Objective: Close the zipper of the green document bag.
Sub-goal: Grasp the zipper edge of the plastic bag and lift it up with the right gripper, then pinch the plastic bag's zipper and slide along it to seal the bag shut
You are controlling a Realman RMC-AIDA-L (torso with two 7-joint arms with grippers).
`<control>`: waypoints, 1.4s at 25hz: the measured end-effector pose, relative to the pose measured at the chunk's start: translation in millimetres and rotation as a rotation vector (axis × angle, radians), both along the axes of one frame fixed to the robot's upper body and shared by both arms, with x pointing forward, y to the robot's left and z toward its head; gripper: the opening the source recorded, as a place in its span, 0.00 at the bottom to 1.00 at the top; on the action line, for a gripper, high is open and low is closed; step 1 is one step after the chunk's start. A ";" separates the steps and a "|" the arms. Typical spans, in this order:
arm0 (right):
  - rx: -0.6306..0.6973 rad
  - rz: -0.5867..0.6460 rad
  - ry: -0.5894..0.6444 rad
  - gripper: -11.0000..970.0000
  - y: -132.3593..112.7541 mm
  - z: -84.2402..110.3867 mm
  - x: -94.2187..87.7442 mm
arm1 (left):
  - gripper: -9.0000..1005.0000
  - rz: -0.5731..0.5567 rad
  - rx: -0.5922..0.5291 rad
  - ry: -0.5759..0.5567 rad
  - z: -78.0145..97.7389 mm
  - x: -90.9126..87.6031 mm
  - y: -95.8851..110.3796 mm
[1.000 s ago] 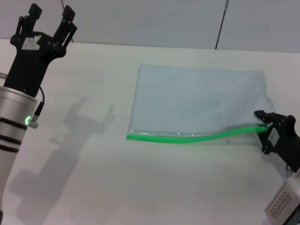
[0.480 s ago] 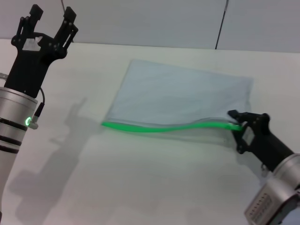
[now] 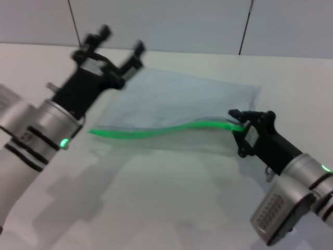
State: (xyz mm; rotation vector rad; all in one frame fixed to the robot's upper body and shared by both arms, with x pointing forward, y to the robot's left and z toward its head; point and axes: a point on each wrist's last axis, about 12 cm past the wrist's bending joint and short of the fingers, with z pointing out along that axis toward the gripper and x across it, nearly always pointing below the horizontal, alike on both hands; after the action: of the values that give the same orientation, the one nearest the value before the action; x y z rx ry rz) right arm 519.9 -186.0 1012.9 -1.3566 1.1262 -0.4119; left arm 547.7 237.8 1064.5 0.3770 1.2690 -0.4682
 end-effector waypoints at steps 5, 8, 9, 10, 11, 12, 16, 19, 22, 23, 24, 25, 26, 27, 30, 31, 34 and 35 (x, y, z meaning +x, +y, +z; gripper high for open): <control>0.008 0.036 -0.017 0.06 13.2 9.7 9.5 | 0.79 -0.158 0.173 0.007 -6.1 1.2 -19.4; 0.001 0.043 -0.014 0.06 18.0 13.2 15.8 | 0.79 -0.209 0.266 -0.002 -11.1 -0.1 -28.9; -0.001 0.044 -0.010 0.06 19.1 13.9 17.5 | 0.79 -0.220 0.291 -0.006 -12.7 -0.7 -31.2; -0.004 0.042 -0.006 0.06 19.9 14.5 19.1 | 0.79 -0.228 0.311 -0.009 -14.2 -1.5 -32.9; -0.005 0.041 -0.003 0.06 20.1 14.8 19.8 | 0.79 -0.237 0.336 -0.016 -15.7 -2.4 -34.7; -0.005 0.041 -0.002 0.06 20.4 15.0 20.3 | 0.79 -0.245 0.356 -0.022 -16.9 -3.3 -36.4; -0.006 0.044 0.003 0.06 22.8 16.6 23.1 | 0.79 -0.267 0.439 -0.050 -22.1 -6.8 -42.9; -0.006 0.050 0.027 0.06 27.4 17.5 26.2 | 0.79 -0.260 0.503 -0.068 -26.7 -8.6 -47.3; 0.001 0.065 0.034 0.06 33.2 19.4 25.7 | 0.79 -0.245 0.565 -0.097 -29.7 -9.6 -51.1; 0.003 0.069 0.032 0.06 34.5 20.1 25.4 | 0.79 -0.245 0.565 -0.097 -29.7 -9.6 -51.1; 0.005 0.073 0.031 0.06 35.7 20.7 25.1 | 0.79 -0.239 0.601 -0.123 -31.1 -11.0 -53.1; 0.008 0.076 0.029 0.06 37.0 21.5 25.0 | 0.79 -0.238 0.610 -0.131 -31.3 -11.4 -53.5; 0.010 0.079 0.028 0.06 38.0 22.2 24.8 | 0.79 -0.235 0.618 -0.138 -31.6 -12.0 -54.2; 0.011 0.081 0.027 0.06 38.6 22.5 24.7 | 0.78 -0.235 0.618 -0.138 -31.6 -12.0 -54.2; 0.012 0.087 0.026 0.06 40.1 22.9 24.0 | 0.78 -0.199 0.651 -0.180 -31.3 -12.6 -56.1; 0.012 0.089 0.026 0.06 40.4 22.9 23.8 | 0.78 -0.190 0.660 -0.191 -31.2 -12.9 -56.5; 0.009 0.097 0.024 0.06 42.1 23.0 22.8 | 0.78 -0.168 0.681 -0.215 -31.2 -13.9 -58.3; 0.010 0.100 0.023 0.06 43.0 23.2 22.2 | 0.78 -0.165 0.684 -0.218 -31.2 -14.0 -58.3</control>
State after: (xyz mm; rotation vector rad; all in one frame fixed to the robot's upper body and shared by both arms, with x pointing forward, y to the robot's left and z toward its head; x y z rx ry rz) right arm 542.1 -142.9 1036.1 -1.4061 1.0729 -0.3180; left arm 533.7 179.5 1033.3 1.0853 1.1613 -0.1094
